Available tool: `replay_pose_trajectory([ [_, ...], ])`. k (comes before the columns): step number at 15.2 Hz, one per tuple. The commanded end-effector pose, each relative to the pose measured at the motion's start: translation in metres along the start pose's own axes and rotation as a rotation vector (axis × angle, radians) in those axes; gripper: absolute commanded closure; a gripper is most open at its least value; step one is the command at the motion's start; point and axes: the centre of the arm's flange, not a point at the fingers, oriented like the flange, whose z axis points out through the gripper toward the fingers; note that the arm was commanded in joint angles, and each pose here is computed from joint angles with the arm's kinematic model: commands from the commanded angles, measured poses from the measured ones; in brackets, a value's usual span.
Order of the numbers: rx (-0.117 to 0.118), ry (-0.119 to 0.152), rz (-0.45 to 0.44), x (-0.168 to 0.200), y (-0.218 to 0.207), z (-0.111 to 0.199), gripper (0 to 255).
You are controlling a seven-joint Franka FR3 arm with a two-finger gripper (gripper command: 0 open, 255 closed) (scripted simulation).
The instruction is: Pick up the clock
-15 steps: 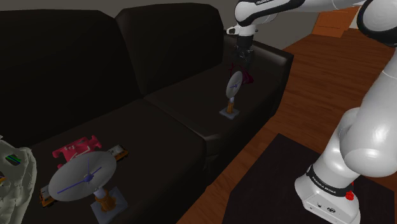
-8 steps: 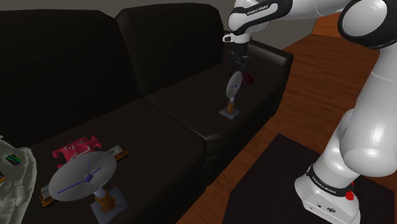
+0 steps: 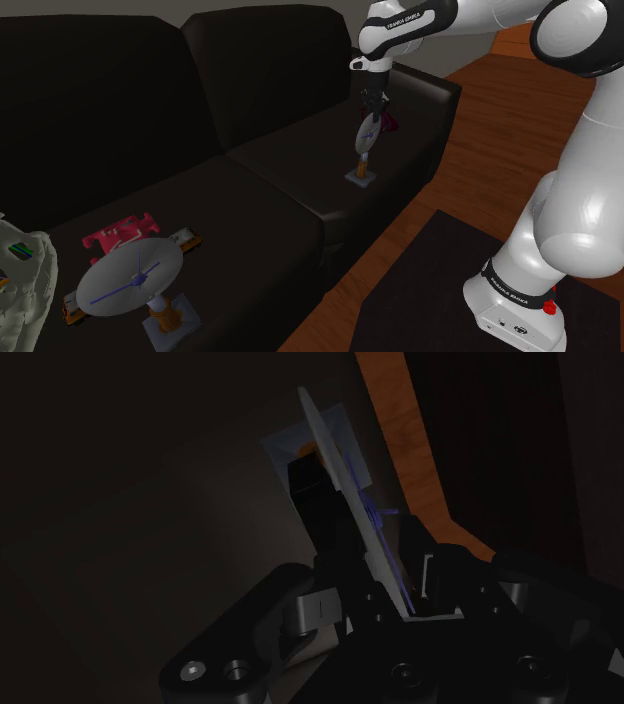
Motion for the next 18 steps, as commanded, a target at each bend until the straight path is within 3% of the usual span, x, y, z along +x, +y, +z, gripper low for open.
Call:
replay_pose_trajectory([
  [1,0.001,0.0,0.0,0.0,0.0,0.0,255],
  [5,0.001,0.0,0.0,0.0,0.0,0.001,255],
  [18,0.001,0.0,0.0,-0.004,-0.003,-0.067,255],
])
